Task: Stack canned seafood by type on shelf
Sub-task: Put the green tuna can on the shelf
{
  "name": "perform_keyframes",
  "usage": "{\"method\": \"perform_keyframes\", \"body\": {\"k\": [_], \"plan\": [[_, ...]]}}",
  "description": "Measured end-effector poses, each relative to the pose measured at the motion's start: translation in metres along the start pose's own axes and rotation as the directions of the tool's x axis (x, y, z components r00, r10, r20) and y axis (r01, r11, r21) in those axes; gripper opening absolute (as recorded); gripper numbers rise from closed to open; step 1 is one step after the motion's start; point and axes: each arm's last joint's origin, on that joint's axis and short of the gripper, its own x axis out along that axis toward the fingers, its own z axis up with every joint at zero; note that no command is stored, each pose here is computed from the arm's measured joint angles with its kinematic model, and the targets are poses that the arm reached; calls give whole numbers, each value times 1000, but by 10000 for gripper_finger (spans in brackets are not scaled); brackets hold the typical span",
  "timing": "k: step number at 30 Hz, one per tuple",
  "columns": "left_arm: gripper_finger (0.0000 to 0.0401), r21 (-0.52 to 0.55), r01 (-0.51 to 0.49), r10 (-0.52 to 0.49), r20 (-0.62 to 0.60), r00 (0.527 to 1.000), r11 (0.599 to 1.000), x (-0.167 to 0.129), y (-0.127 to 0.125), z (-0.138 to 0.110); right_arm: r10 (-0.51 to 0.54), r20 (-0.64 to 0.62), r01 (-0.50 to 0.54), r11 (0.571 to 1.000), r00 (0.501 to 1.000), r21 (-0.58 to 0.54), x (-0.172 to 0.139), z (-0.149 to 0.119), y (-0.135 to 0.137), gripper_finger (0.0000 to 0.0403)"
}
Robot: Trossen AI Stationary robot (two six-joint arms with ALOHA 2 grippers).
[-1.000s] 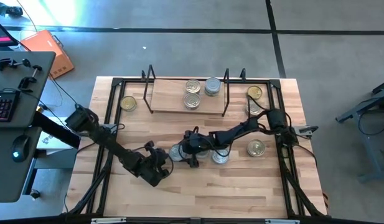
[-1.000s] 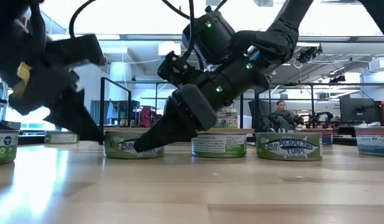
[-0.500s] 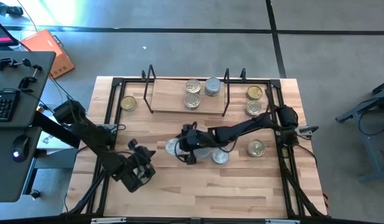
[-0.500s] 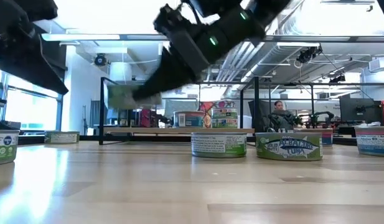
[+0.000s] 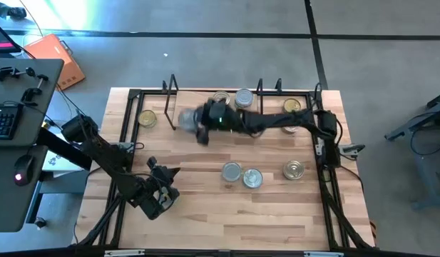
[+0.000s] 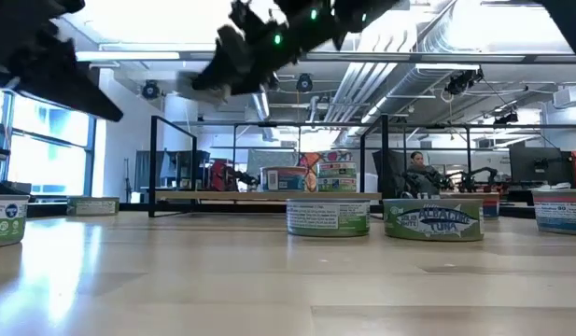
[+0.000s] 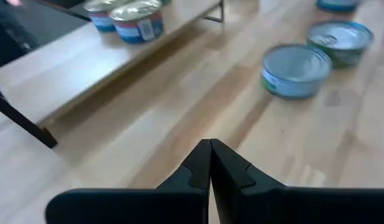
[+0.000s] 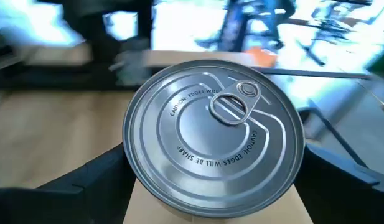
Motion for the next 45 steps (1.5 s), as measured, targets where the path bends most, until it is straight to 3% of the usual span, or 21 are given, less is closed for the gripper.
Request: {"method": "perform_keyframes", "body": {"k": [5, 11, 14, 16, 20, 22, 26, 30, 36, 45], "plan": [[0, -41, -102, 102, -6, 995, 994, 16, 17, 19, -71, -18, 73, 993, 997, 93, 22, -24, -49, 355], [0, -99, -253, 251, -28, 968, 962, 33, 75, 73, -87, -19, 89, 983, 996, 161, 37, -38, -85, 355], [0, -95, -284, 278, -66, 958, 954, 47, 108, 102, -71, -38, 76, 982, 997, 171, 44, -43, -93, 355], [0, -99, -211, 203, -86, 975, 972, 62, 125, 120, -59, -60, 68, 985, 996, 161, 50, -46, -93, 355], [0, -135, 31, -32, -1, 999, 990, 94, 156, 148, -44, -89, 56, 989, 995, 134, 57, -44, -92, 355], [0, -152, 57, -58, -1, 998, 987, 111, 171, 151, -41, -121, 57, 989, 992, 134, 60, -47, -92, 355], [0, -175, 19, -40, -117, 992, 984, 145, 194, 140, -32, -184, 54, 992, 982, 118, 67, -57, -92, 355], [0, -155, -12, -16, -178, 984, 988, 166, 202, 130, -28, -195, 48, 994, 980, 100, 67, -59, -91, 355], [0, -168, -5, -12, -98, 995, 986, 168, 205, 138, -18, -233, 43, 994, 972, 101, 69, -67, -88, 357], [0, -152, 28, -40, -79, 996, 988, 163, 202, 141, -8, -275, 38, 994, 961, 104, 80, -86, -85, 360]]}}
